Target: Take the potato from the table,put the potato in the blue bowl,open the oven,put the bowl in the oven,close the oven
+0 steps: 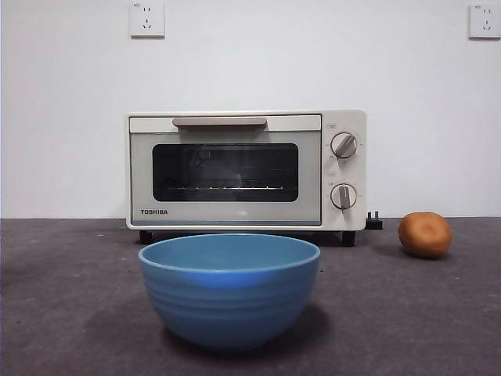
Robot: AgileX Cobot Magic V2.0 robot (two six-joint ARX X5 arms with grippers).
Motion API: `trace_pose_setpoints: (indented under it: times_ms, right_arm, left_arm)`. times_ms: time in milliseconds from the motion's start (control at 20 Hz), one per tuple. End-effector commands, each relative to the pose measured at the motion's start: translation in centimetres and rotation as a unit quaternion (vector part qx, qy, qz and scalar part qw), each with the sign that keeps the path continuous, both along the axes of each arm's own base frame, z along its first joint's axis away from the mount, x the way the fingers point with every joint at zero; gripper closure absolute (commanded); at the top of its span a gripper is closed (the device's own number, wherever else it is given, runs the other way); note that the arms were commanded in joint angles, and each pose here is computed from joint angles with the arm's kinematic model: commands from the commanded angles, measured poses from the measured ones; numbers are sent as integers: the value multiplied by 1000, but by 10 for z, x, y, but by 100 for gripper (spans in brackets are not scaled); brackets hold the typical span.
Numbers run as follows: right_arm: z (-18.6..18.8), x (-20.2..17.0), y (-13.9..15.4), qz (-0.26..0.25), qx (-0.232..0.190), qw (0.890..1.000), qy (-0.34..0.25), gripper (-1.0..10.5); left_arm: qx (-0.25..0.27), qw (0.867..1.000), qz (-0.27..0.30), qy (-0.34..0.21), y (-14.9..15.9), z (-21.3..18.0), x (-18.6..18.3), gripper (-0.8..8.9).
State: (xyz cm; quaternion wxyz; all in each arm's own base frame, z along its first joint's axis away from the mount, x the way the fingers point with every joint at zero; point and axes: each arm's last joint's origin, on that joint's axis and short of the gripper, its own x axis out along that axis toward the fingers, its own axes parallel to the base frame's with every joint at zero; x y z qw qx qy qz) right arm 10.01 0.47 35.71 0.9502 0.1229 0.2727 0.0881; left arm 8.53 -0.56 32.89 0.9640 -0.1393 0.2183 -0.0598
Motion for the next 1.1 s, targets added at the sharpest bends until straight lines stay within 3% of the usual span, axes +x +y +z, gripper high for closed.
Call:
trace_pose_setpoints:
  times_ms: [50,450,700,900,1100]
  right_arm:
    - [4,19,0,8,-8,999,43,949]
    - [-3,75,1,58,2,985,163,950]
    - [-24,118,0,62,2,972,228,950]
    - [-34,149,6,78,-6,964,253,949]
    - [-40,192,20,86,-7,961,263,935]
  left_arm:
    - [14,999,-29,30,-1,7,12,819]
    - [11,989,-105,107,-5,18,50,819]
    - [9,976,-132,174,-6,3,82,819]
    - [15,963,-144,226,-7,-11,94,819]
    - [14,961,-145,237,-7,-14,98,819]
